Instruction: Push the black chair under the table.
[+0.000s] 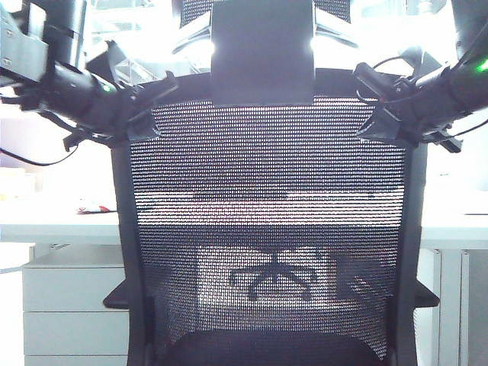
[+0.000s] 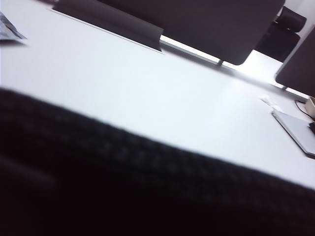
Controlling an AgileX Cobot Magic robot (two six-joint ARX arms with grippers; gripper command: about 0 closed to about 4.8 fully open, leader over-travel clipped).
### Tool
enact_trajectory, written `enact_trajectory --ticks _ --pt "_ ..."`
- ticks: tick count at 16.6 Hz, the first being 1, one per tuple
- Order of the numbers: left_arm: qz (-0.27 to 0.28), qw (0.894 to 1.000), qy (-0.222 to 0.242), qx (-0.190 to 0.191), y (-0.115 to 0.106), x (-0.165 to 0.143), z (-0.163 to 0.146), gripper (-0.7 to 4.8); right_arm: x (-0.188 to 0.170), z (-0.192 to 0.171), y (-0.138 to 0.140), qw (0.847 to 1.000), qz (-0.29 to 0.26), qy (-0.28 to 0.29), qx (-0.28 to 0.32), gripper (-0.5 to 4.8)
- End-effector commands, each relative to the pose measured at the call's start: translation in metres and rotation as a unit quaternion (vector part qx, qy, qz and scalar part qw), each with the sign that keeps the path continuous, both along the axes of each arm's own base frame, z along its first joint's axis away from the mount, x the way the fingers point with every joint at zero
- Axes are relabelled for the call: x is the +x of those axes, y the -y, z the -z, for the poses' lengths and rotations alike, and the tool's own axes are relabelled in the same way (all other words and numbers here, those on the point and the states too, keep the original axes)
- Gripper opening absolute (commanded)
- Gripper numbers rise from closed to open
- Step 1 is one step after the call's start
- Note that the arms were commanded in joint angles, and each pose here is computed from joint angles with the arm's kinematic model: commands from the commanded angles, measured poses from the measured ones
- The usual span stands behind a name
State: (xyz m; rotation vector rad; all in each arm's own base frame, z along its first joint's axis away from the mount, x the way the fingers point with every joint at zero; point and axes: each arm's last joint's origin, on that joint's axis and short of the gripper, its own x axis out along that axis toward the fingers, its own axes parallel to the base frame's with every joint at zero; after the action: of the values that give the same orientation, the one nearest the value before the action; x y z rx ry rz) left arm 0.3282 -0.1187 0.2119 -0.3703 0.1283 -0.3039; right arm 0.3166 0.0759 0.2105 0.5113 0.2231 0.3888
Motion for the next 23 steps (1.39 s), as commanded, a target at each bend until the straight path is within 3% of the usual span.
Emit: enact_trajectory --ticks 1,4,10,16,23 --pt "0.018 0.999 0.032 -0.002 0.008 0.015 -0.010 -0.06 0.005 -0.010 0.013 0.999 0.023 0.041 0.000 -0.05" --pt "0.017 0.999 0.032 -0.003 0.011 0.025 -0.006 -0.06 0.010 -0.010 0.024 0.998 0.035 0.045 0.001 -0.05" --pt "0.014 0.999 0.035 0.007 0.012 0.035 0.005 -0.06 0.048 -0.024 0.015 0.998 0.007 0.067 0.006 -0.05" --pt "0.014 0.999 0.049 0.012 0.008 0.072 -0.010 -0.06 0.079 -0.021 0.012 0.998 0.007 0.065 0.002 -0.05" --pt "0.002 0.998 0.053 0.023 0.001 0.087 -0.008 -0.06 0.103 -0.024 0.013 0.997 0.012 0.071 -0.003 -0.05"
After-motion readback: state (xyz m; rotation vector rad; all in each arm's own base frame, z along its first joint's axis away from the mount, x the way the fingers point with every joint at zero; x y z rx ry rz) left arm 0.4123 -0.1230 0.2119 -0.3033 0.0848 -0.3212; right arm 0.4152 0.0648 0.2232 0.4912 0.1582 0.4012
